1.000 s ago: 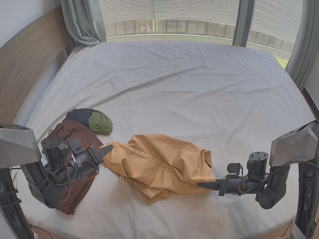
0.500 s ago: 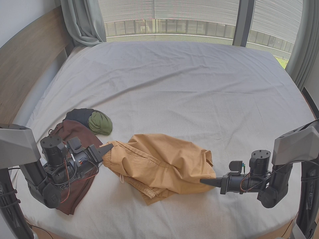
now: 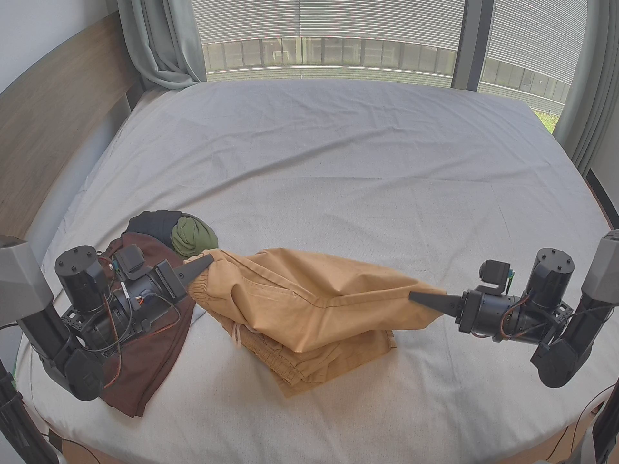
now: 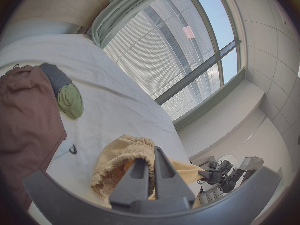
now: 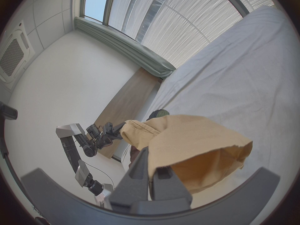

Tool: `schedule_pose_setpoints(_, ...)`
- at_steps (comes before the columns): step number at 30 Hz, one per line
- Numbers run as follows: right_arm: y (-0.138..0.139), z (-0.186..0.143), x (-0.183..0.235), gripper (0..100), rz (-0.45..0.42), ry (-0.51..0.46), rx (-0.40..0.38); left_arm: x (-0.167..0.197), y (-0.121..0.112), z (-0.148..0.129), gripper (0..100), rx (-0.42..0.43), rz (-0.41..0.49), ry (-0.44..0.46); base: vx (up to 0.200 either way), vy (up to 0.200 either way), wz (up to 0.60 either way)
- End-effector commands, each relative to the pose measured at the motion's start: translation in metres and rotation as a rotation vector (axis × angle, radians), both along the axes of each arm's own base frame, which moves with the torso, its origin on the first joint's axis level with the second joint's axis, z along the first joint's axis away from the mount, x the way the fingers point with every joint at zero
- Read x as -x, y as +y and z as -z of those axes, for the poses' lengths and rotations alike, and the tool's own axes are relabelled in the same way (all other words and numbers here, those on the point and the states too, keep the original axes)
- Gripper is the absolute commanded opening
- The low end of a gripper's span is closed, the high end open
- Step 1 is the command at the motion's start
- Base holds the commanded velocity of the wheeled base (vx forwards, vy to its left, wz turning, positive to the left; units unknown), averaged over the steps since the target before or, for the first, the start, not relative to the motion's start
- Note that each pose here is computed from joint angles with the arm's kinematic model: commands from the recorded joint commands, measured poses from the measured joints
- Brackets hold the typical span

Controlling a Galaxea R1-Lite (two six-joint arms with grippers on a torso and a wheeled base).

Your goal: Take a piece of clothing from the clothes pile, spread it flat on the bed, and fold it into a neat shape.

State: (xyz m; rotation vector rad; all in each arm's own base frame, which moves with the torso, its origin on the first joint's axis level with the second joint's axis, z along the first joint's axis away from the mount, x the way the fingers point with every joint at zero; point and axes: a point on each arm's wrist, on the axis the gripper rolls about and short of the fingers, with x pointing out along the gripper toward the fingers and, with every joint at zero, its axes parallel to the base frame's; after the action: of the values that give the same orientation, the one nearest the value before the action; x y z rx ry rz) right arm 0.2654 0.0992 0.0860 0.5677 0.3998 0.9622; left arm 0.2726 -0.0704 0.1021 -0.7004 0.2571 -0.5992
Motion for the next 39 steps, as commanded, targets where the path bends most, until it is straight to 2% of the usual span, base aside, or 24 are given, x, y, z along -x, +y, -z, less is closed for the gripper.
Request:
schedule_pose_setpoints(1,-0.004,-0.013,0.001,0,0.012,-0.046,-0.016,0.005,0.002,-0.014,0,0.011,0.010,-0.051,0.000,0.000,0.00)
schedule_pose_setpoints(6,-0.004,-0.016,0.001,0,0.017,-0.058,-0.020,0.010,0.006,-0.020,0,0.010,0.050,-0.071,0.000,0.000,0.00)
schedule_pose_setpoints(15,-0.006,-0.025,0.004,0,0.020,-0.089,-0.030,0.009,0.006,-0.021,0,-0.035,0.047,-0.114,0.000,0.000,0.00)
schedule_pose_setpoints(24,-0.012,-0.030,0.001,0,0.046,-0.108,-0.034,0.004,0.018,-0.025,0,-0.041,0.001,-0.134,0.000,0.000,0.00)
schedule_pose_setpoints(39,-0.024,-0.034,-0.004,0,0.087,-0.124,-0.040,0.000,0.029,-0.022,0,-0.111,-0.040,-0.175,0.000,0.000,0.00)
